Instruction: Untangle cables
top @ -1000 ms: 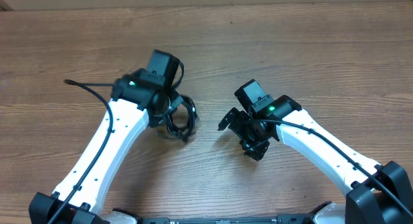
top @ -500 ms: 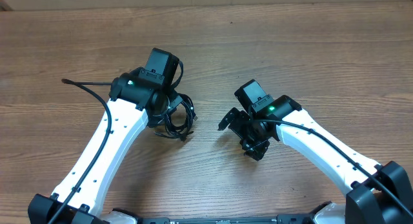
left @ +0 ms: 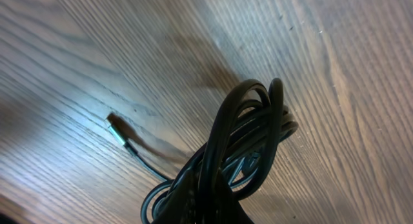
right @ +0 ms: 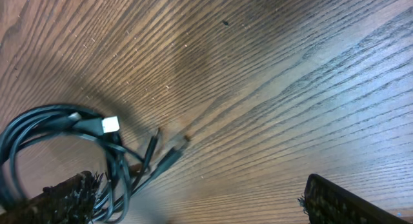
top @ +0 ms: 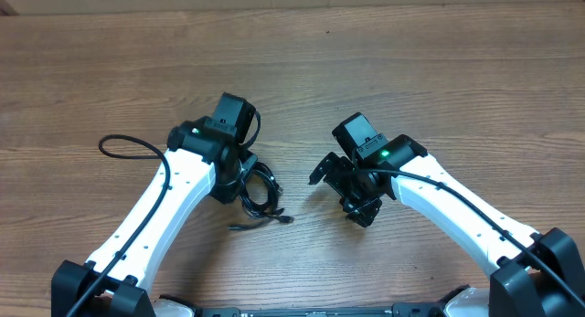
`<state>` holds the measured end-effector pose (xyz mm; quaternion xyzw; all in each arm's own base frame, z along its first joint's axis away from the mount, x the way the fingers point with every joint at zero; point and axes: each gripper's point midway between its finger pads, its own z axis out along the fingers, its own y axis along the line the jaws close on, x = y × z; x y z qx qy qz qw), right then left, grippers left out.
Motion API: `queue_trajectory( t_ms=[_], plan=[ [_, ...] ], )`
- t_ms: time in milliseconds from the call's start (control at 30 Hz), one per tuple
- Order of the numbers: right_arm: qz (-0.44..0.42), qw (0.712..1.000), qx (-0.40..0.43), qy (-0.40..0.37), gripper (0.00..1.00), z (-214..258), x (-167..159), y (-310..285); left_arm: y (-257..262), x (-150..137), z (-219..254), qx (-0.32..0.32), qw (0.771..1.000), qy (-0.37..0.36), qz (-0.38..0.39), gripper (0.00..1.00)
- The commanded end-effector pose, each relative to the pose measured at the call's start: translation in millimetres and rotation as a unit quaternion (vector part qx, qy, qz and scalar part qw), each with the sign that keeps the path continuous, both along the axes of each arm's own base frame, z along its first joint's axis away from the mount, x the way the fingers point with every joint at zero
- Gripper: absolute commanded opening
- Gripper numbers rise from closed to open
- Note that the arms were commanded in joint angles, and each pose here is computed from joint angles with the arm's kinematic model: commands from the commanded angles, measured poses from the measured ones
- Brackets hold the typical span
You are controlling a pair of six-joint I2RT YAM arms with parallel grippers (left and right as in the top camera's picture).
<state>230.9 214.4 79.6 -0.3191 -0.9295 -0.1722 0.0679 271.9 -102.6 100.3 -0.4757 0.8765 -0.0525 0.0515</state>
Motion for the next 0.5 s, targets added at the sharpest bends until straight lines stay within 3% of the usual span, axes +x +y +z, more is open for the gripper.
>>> queue_trajectory(
  t_ms=[0, 367, 467],
  plan=[
    [-0.002, 1.0, 0.008, -0.022, 1.0, 12.6, 7.0, 2.4, -17.2, -4.8, -5.5, -0.049, 0.998, 0.013, 0.021, 0.04],
    [-0.002, 1.0, 0.008, -0.022, 1.0, 12.6, 7.0, 2.4, -25.0, -4.1, -17.3, -0.073, 0.997, 0.011, 0.028, 0.04],
    [-0.002, 1.0, 0.008, -0.021, 1.0, 12.6, 7.0, 2.5, -22.9, -9.3, -26.5, -0.073, 0.995, 0.026, 0.061, 0.04]
  ],
)
